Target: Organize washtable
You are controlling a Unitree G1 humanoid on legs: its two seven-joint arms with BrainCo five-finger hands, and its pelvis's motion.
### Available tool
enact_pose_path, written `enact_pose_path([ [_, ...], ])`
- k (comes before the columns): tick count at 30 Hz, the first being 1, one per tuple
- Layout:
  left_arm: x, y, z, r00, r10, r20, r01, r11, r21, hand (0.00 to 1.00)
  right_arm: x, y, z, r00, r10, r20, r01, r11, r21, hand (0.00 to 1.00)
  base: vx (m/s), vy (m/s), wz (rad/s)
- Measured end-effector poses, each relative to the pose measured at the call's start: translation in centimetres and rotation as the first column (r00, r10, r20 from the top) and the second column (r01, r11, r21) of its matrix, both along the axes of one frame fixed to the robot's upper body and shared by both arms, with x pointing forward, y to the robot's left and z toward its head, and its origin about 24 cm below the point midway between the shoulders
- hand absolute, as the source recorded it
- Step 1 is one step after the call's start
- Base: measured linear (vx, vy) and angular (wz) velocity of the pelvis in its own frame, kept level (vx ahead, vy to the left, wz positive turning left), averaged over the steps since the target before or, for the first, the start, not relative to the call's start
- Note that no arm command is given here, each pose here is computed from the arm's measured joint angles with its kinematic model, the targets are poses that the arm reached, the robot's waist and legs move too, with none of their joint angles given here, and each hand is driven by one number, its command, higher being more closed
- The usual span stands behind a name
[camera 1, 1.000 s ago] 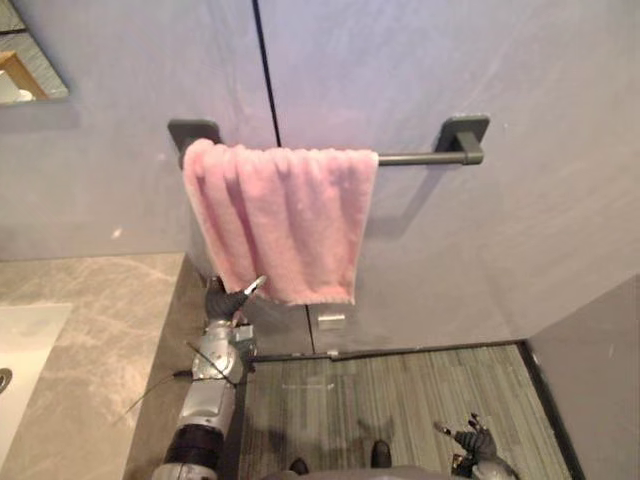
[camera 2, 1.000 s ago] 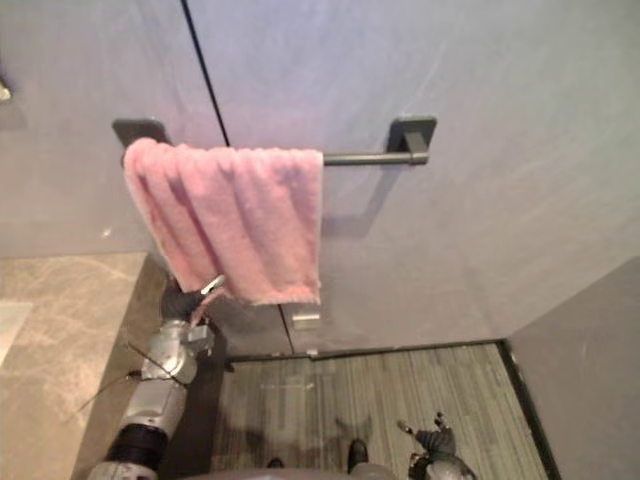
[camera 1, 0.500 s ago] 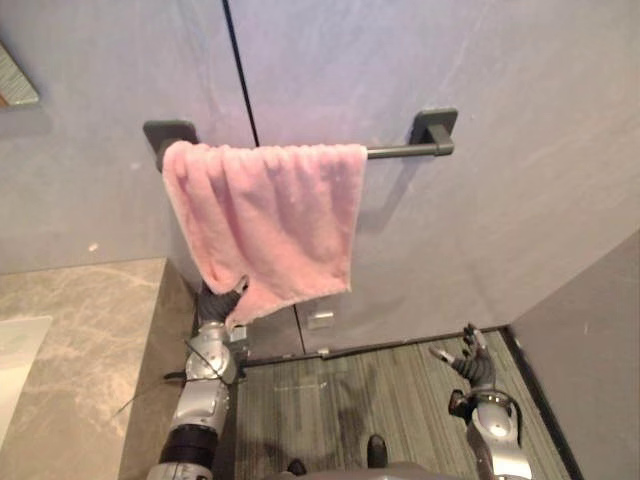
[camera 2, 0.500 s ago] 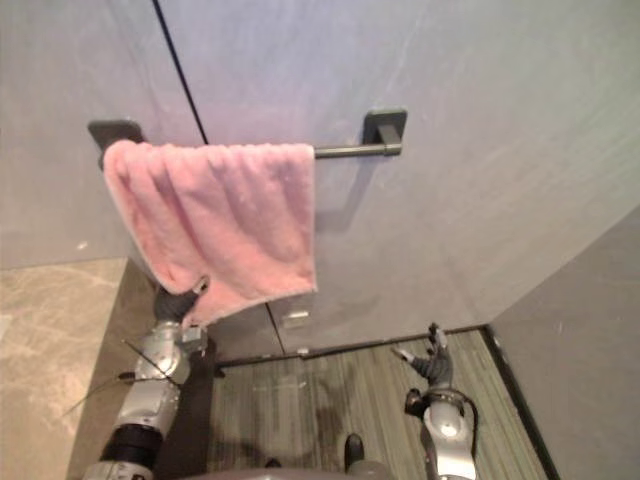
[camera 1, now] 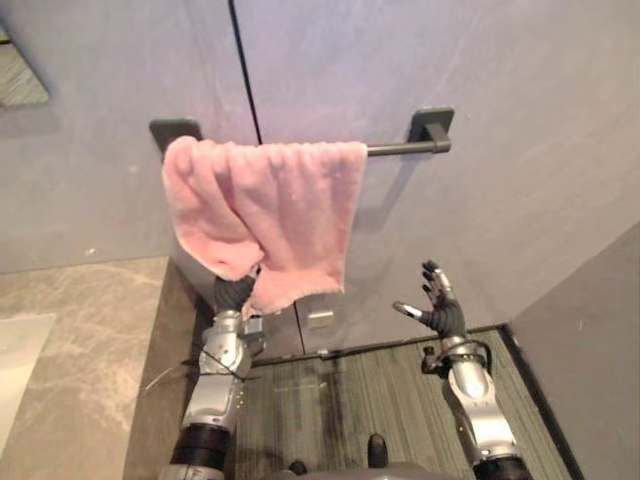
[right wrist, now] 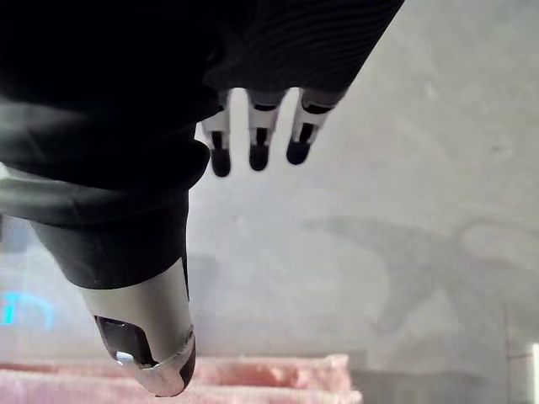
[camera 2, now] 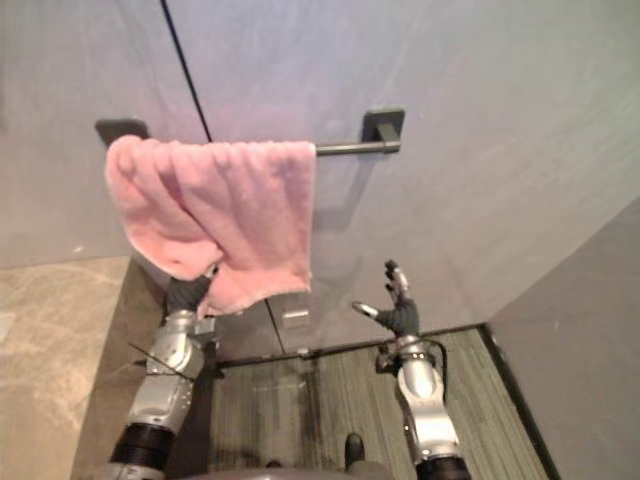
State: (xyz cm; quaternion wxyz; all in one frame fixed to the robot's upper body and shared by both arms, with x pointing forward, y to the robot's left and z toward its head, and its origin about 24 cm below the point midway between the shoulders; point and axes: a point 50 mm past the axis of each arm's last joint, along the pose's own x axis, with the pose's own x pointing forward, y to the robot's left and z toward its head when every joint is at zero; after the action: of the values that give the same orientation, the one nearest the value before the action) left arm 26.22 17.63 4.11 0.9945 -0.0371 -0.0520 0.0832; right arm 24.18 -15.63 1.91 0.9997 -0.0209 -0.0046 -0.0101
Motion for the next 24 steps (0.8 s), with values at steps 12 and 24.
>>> enact_pose_path([
  [12,0.1,-2.4,0.1,0.997,-0.079,0.012,0.08,0.996,-0.047,1.0,3.9,1.8,2.4,0.995,0.065,0.081,-0.061,0.997,-0.049,0.0,-0.03,-0.013,0.15],
  [24,0.8,-3.4,1.0,0.992,-0.12,0.044,0.124,0.989,-0.082,1.0,5.6,2.9,1.9,0.995,0.098,0.026,-0.098,0.995,-0.007,0.0,-0.06,-0.021,0.11],
])
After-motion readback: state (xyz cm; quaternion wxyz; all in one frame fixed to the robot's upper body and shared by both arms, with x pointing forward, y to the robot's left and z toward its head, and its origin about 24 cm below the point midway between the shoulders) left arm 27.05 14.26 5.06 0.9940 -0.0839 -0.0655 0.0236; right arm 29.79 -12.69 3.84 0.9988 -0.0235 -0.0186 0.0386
